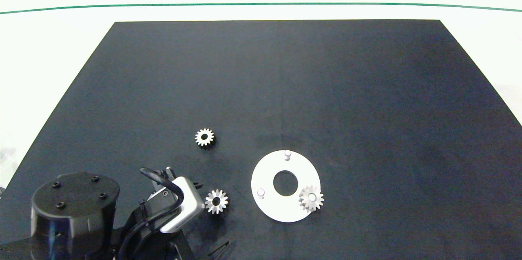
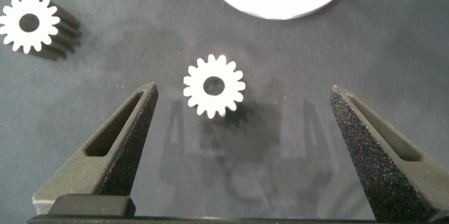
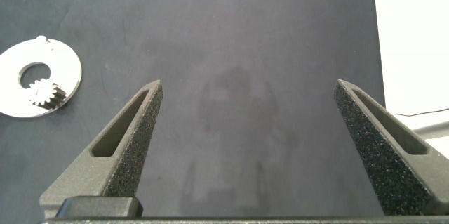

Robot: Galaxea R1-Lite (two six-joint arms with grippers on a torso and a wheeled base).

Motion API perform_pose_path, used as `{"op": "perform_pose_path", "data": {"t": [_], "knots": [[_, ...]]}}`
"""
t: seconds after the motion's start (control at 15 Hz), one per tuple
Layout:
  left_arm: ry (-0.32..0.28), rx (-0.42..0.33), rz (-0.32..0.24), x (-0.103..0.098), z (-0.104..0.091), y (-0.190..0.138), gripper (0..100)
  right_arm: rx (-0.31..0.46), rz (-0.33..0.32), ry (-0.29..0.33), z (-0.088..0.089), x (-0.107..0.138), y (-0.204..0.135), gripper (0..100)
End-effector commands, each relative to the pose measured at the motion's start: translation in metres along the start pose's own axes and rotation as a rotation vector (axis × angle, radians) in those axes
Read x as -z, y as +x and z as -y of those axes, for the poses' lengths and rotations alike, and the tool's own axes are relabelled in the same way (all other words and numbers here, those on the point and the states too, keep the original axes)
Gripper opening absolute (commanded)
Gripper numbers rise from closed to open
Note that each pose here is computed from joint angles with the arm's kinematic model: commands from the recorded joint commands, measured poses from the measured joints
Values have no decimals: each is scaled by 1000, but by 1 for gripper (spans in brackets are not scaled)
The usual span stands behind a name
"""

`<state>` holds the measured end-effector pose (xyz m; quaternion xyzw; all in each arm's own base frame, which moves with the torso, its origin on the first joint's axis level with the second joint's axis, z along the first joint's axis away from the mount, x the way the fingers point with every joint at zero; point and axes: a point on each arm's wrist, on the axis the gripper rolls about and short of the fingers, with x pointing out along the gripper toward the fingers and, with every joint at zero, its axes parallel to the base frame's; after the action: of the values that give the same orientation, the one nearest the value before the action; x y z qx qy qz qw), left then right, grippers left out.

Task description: Install three planetary gears onto the carrier pins

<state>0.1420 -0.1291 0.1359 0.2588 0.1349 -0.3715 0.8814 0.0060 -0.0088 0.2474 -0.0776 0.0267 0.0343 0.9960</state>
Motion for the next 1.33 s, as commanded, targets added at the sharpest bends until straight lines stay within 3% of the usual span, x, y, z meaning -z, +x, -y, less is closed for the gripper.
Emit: {"op": "perform_pose_path", "data": {"t": [0.07,0.33,1.33], "knots": [[2,1,-1,-3,-1,7,100,2,-5,-3,0,0,1,100],[-6,-6,12,-6,-2,15,100,2,-5,-3,0,0,1,100],[-4,1,-23,2,0,37,100,4,15,8,2,0,-4,100]]}}
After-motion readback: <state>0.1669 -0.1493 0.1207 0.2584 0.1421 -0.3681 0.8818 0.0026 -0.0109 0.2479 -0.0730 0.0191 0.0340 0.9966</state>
